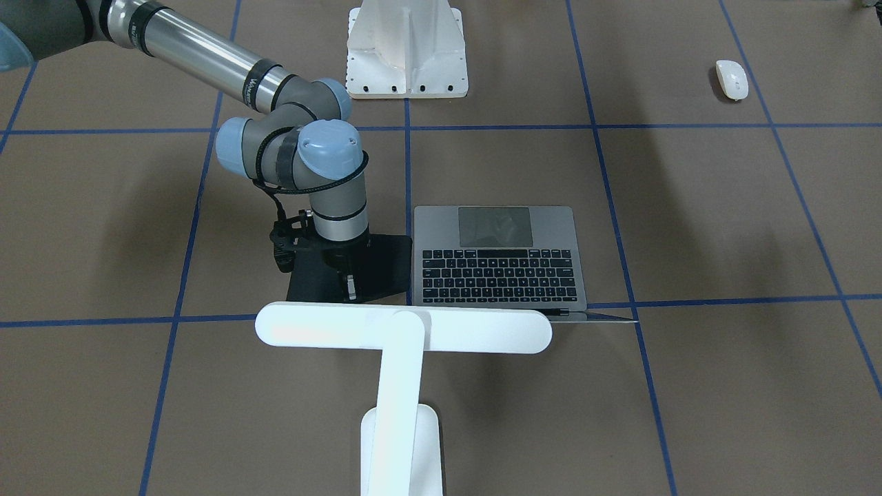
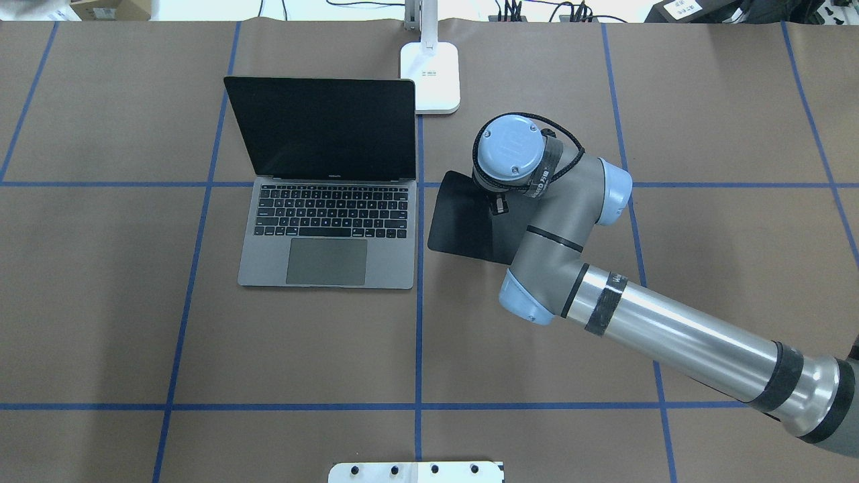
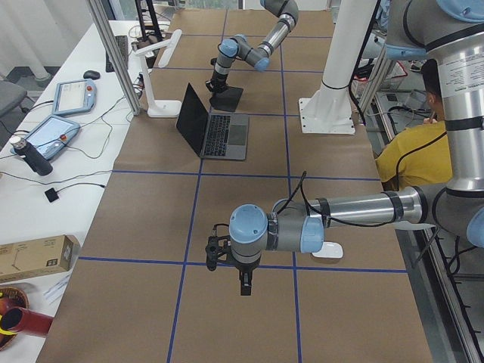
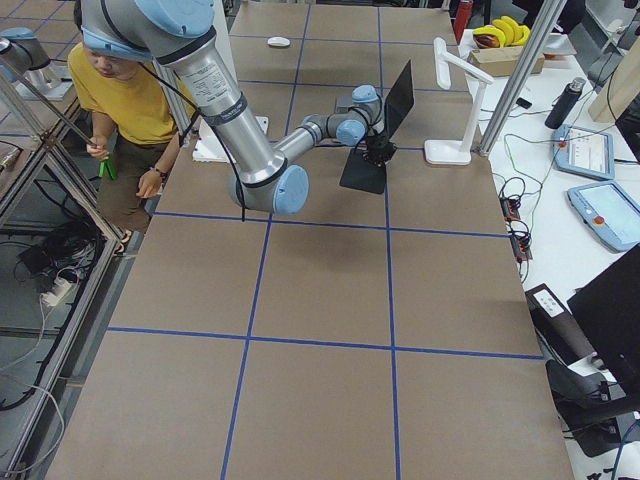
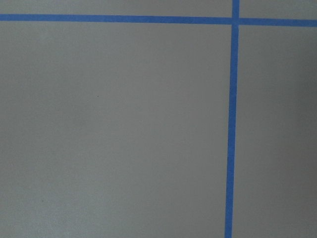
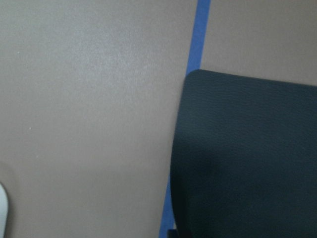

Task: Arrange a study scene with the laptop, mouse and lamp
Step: 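Lower the mouse pad flat beside the laptop with the right gripper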

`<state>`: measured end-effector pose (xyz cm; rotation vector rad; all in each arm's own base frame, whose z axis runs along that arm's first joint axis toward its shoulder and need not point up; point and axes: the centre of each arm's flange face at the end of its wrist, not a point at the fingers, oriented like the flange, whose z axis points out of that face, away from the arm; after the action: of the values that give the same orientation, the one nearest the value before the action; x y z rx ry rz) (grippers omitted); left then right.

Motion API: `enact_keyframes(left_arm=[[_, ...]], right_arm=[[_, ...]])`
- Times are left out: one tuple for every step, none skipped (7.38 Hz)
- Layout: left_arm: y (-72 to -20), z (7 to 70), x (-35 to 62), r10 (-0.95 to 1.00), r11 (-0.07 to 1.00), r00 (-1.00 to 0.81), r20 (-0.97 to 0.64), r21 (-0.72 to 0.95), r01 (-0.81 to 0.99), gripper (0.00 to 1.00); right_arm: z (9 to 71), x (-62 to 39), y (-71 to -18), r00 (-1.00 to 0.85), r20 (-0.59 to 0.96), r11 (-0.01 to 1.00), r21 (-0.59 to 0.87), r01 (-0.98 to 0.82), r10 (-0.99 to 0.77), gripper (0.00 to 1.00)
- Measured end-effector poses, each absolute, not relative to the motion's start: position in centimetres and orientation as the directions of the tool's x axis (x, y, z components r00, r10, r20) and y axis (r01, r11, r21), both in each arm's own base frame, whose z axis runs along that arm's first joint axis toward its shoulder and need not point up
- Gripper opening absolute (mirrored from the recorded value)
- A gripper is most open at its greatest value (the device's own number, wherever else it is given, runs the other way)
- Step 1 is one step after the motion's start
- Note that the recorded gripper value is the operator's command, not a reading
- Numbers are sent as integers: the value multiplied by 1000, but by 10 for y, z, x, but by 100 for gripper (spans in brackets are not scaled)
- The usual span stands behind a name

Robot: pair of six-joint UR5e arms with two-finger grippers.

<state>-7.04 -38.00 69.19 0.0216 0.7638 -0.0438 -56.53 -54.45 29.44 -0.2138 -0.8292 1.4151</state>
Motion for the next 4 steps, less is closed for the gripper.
enact_keyframes(left_arm=[[-380, 692, -70, -32, 999, 722, -692, 4, 48, 100], [-380, 692, -70, -32, 999, 721, -692, 4, 48, 100], [-380, 692, -70, -32, 999, 721, -692, 4, 48, 100], [-381, 692, -70, -31, 999, 721, -692, 4, 47, 100]], right_arm=[[291, -565, -545, -68, 381, 190, -597, -780, 922, 99], [287, -566, -544, -67, 385, 194, -600, -776, 921, 100], [285, -567, -543, -50, 401, 218, -596, -773, 915, 100], [280, -564, -539, -26, 429, 259, -590, -765, 903, 100]])
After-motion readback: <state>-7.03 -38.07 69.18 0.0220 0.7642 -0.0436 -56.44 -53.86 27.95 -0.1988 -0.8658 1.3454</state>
